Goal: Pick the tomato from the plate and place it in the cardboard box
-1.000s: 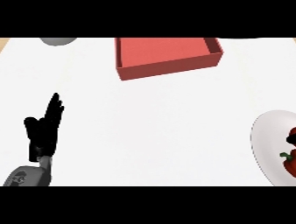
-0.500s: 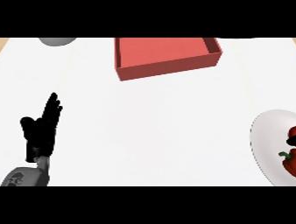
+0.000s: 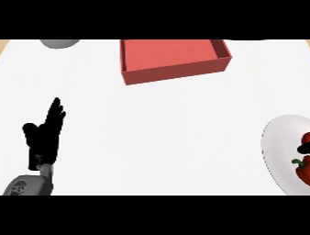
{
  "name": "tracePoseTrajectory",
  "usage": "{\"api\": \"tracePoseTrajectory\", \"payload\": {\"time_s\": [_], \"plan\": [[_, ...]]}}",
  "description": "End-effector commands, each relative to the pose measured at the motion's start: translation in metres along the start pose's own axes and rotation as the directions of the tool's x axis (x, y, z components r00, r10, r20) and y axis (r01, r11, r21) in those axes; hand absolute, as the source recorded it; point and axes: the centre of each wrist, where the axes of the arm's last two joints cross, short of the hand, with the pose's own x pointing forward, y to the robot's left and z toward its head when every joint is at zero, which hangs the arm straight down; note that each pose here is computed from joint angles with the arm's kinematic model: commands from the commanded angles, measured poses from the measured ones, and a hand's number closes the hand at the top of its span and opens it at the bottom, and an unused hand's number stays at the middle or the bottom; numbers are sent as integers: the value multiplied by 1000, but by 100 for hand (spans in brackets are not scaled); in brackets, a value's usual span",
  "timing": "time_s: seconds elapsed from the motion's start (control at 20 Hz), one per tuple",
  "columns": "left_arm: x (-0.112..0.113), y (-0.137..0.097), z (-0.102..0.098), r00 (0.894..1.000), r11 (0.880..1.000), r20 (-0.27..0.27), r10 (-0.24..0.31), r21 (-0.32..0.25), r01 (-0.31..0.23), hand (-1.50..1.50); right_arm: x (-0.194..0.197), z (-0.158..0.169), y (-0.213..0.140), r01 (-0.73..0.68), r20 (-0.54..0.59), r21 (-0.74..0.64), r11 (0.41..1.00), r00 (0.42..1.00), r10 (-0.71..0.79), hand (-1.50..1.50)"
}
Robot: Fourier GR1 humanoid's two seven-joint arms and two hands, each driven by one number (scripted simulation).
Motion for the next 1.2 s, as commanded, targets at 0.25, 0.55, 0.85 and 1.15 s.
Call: {"api": "tracePoseTrajectory", "payload": {"time_s": [0.25, 0.55, 0.85, 1.15], "plan": [[-6, -1, 6, 1000, 1000, -9, -5, -8, 5, 0, -7, -26, 15, -14, -100, 34, 999, 995, 18, -150], [1, 11, -12, 1000, 1000, 4, 3, -18, -3, 0, 0, -24, 22, -8, -77, 24, 1000, 997, 10, -150], [-2, 5, -6, 1000, 1000, 3, 0, 1, 0, 0, -7, -25, 40, -19, 5, 38, 999, 1000, 19, 150], [-3, 0, 12, 1000, 1000, 1, -16, -17, 16, 0, 0, -32, 36, -48, 42, -105, 993, 998, 53, 150]]}}
